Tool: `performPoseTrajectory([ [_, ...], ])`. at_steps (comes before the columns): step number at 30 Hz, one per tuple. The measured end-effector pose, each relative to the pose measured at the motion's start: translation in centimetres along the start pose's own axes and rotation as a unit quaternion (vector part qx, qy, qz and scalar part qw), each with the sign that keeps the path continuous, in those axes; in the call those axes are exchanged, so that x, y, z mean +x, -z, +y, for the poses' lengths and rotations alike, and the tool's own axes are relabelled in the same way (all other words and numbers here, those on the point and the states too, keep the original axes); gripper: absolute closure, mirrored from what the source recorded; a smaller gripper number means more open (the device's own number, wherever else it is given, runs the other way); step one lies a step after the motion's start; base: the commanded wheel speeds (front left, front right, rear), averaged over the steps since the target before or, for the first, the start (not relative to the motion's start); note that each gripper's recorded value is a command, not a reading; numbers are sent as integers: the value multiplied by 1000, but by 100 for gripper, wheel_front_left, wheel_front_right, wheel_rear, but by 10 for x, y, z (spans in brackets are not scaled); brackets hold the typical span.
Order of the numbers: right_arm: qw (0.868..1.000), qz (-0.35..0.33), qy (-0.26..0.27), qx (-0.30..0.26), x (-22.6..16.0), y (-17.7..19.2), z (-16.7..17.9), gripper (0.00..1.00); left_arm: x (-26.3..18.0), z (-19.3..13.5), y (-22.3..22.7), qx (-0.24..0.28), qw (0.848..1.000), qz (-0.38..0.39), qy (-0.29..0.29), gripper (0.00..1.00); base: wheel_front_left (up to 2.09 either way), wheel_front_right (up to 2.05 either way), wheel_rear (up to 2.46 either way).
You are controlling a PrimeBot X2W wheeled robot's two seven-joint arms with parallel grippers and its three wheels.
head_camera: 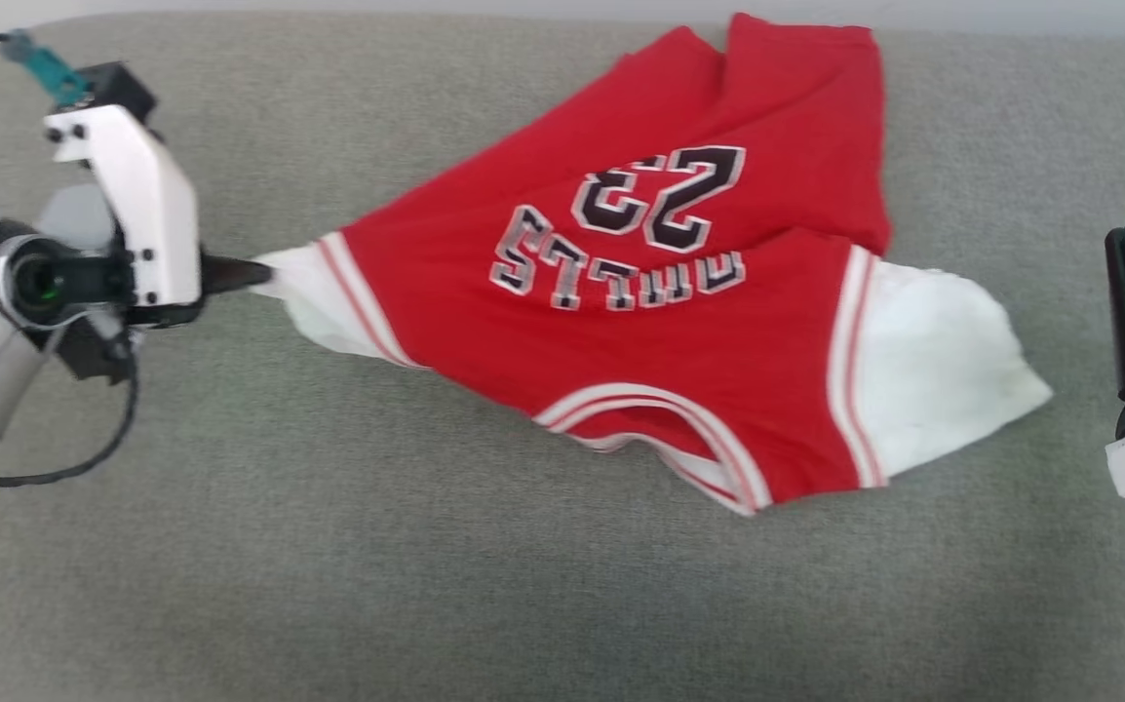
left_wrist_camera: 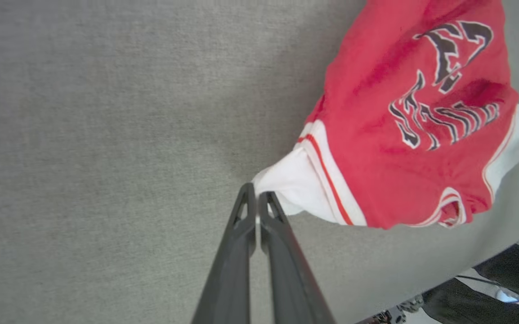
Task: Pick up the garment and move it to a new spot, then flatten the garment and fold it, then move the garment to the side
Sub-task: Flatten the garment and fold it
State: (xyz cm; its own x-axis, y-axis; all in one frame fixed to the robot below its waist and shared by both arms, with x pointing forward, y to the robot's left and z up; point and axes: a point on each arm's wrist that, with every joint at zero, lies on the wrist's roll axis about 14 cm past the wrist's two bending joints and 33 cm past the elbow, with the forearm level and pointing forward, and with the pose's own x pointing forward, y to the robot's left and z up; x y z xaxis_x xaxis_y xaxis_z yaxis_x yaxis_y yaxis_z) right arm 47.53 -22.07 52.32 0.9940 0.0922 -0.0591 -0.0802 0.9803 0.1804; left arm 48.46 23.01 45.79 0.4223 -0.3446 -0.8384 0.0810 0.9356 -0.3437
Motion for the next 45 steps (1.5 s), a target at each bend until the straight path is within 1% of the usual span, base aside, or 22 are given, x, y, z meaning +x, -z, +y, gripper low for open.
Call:
performPoseTrajectory([
  [3, 1000, 7, 7, -1, -4, 3, -5, 0, 6, 17, -3, 9, 999, -6, -44, 100, 0, 0, 0],
  [4, 1000, 7, 7, -1, -4, 3, -5, 0, 6, 17, -3, 9, 999, -6, -44, 100, 0, 0, 0],
  [6, 1000, 12, 14, -4, -8, 5, -10, 0, 13, 24, -4, 20, 998, -9, -64, 100, 0, 0, 0],
  [10, 999, 26, 25, -13, -15, 9, -18, 0, 36, 35, 4, 44, 995, -9, -93, 100, 0, 0, 0],
  [14, 998, 39, 35, -20, -18, 14, -27, 0, 60, 42, 14, 26, 995, -6, -93, 100, 0, 0, 0],
  [16, 998, 48, 35, -22, -18, 18, -28, 0, 66, 40, 11, 16, 996, -18, -86, 100, 0, 0, 0],
  [17, 998, 53, 32, -23, -17, 20, -26, 0, 67, 39, 9, 14, 996, -28, -84, 89, 0, 0, 0],
  [18, 998, 59, 28, -24, -16, 23, -24, 0, 66, 38, 5, 12, 996, -41, -80, 58, 0, 0, 0],
  [19, 997, 65, 22, -28, -15, 25, -21, 0, 65, 37, 1, 13, 996, -56, -75, 13, 0, 0, 0],
  [20, 997, 73, 15, -33, -14, 27, -17, 0, 63, 35, -3, 15, 995, -72, -71, 0, 0, 0, 0],
  [22, 995, 92, -2, -50, -11, 33, -9, 0, 57, 28, -13, 8, 993, -105, -57, 0, 0, 0, 0],
  [25, 988, 126, -33, -84, -8, 42, 4, 0, 45, 22, -23, 20, 987, -152, -46, 0, 0, 0, 0],
  [28, 978, 159, -62, -115, -5, 51, 14, 0, 29, 26, -24, 21, 978, -201, -43, 0, 0, 0, 0],
  [32, 963, 200, -92, -156, -1, 57, 22, 0, 14, 32, -11, 15, 967, -252, -43, 0, 0, 0, 0],
  [34, 954, 222, -104, -172, 1, 60, 24, 0, 6, 33, -8, 22, 956, -288, -45, 0, 0, 0, 0],
  [37, 935, 269, -122, -195, 0, 70, 26, 0, -4, 34, 3, 34, 938, -342, -51, 0, 0, 0, 0],
  [39, 922, 299, -129, -209, 0, 74, 25, 0, -5, 30, 11, 51, 931, -357, -58, 0, 0, 0, 0],
  [41, 910, 329, -132, -216, 1, 79, 22, 0, -5, 24, 16, 55, 927, -366, -63, 0, 0, 0, 0],
  [42, 904, 343, -132, -217, 1, 82, 19, 0, -9, 20, 11, 44, 920, -383, -63, 0, 0, 0, 0],
  [45, 894, 370, -126, -218, 10, 87, 13, 0, -28, 11, -3, 54, 894, -438, -78, 0, 0, 0, 0],
])
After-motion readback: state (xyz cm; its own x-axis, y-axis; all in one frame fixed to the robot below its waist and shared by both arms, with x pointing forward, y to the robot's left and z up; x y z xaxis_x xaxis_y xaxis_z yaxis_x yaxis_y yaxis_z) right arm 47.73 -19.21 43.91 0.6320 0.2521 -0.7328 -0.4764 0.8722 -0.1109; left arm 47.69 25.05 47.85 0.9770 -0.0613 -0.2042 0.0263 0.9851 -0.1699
